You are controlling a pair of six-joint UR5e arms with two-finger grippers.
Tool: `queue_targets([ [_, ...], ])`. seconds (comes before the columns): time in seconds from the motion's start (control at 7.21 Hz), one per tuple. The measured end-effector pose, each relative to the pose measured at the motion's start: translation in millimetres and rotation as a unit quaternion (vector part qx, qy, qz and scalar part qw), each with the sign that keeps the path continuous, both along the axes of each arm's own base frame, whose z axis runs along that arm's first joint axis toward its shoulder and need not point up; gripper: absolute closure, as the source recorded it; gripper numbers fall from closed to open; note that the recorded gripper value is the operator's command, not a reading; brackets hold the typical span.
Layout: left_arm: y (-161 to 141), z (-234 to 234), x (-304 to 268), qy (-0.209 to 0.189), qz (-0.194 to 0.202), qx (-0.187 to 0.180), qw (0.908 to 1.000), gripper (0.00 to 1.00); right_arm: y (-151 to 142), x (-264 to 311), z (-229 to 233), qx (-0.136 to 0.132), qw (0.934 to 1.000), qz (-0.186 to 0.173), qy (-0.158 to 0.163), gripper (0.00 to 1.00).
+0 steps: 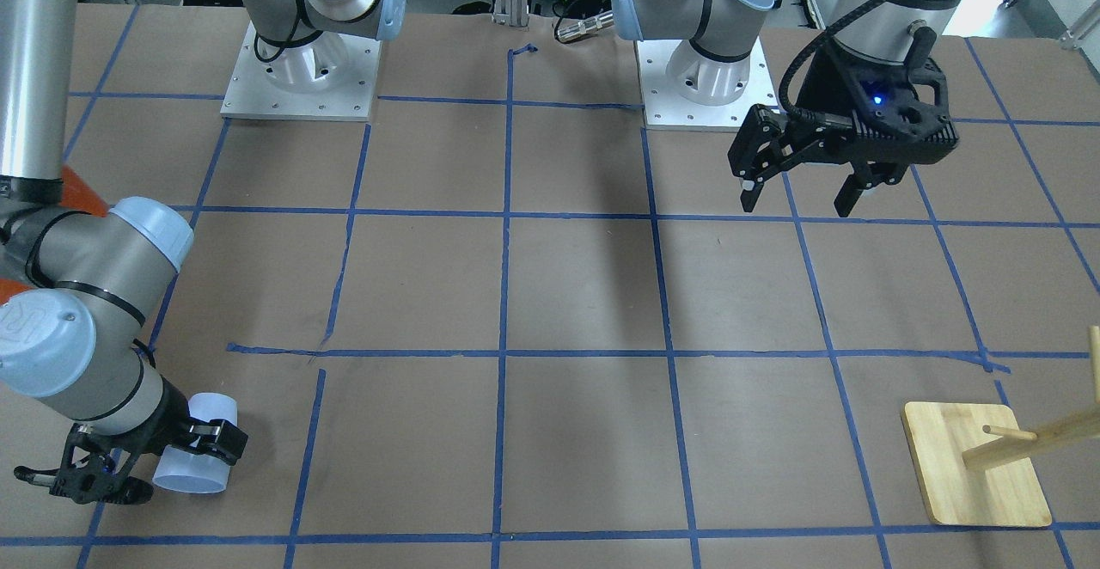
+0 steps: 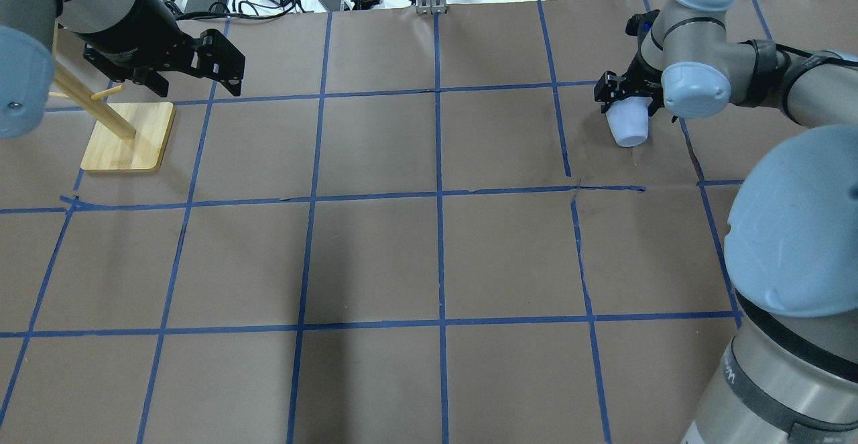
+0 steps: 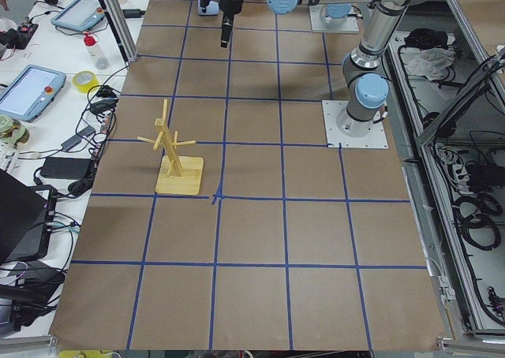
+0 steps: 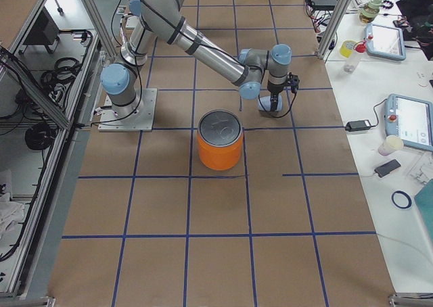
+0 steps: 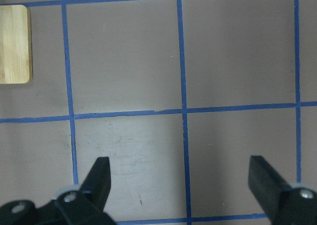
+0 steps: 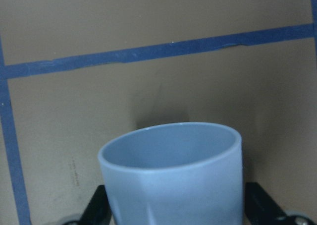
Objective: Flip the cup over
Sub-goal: 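Lower the right gripper onto the pale blue cup and grasp it, then lift the cup with the right gripper and carry it toward the table center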
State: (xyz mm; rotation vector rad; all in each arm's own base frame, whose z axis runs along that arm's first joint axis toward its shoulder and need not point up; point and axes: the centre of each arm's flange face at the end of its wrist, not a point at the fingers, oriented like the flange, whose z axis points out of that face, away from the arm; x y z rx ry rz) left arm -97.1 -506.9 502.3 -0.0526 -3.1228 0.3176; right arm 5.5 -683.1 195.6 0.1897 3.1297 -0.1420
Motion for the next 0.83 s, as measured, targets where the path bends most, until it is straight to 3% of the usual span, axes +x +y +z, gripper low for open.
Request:
queue_targets([
  [0.14, 0.4, 0.6, -0.1, 0.0, 0.0, -0.001, 1.0, 0.0, 1.5, 0.1, -1.5, 0.002, 1.0, 0.003, 0.001, 0.53],
  [0.55, 1.3, 1.6, -0.9, 0.0, -0.001, -0.002, 1.0, 0.0, 4.8, 21.4, 31.8, -0.02, 0.9988, 0.041, -0.016, 0.54],
  [0.83, 1.7, 1.2, 0.0, -0.002, -0.001, 0.0, 1.0, 0.0, 16.0, 117.0, 60.2, -0.047, 0.9885, 0.141, -0.026, 0.55],
])
